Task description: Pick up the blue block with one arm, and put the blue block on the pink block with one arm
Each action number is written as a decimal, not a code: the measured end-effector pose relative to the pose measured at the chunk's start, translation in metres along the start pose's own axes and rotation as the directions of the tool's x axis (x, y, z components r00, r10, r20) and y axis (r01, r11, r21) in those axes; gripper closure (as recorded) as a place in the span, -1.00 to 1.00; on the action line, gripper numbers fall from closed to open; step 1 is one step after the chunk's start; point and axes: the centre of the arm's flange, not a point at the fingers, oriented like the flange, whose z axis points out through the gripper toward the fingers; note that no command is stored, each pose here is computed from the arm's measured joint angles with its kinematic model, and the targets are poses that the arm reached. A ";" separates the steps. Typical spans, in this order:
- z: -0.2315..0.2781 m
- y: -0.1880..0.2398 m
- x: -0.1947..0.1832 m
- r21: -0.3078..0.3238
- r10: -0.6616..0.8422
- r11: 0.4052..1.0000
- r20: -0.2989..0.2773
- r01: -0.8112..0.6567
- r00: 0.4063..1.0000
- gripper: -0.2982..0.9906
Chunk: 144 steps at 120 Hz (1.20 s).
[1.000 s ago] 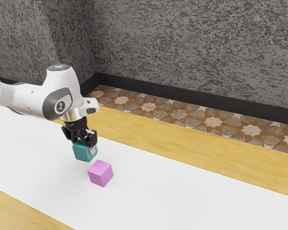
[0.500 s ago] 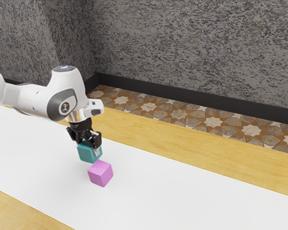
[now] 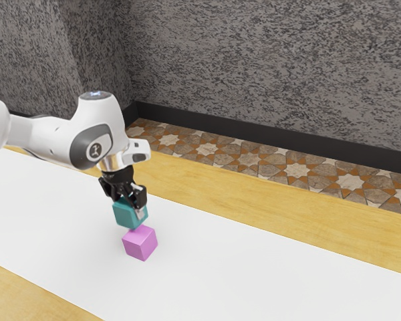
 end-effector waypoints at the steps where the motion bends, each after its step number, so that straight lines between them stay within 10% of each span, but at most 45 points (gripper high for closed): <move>1: 0.000 0.000 0.000 0.000 0.001 1.000 0.000 -0.001 1.000 0.00; 144: -0.002 0.055 -0.023 0.021 0.106 0.994 0.014 -0.106 0.994 0.00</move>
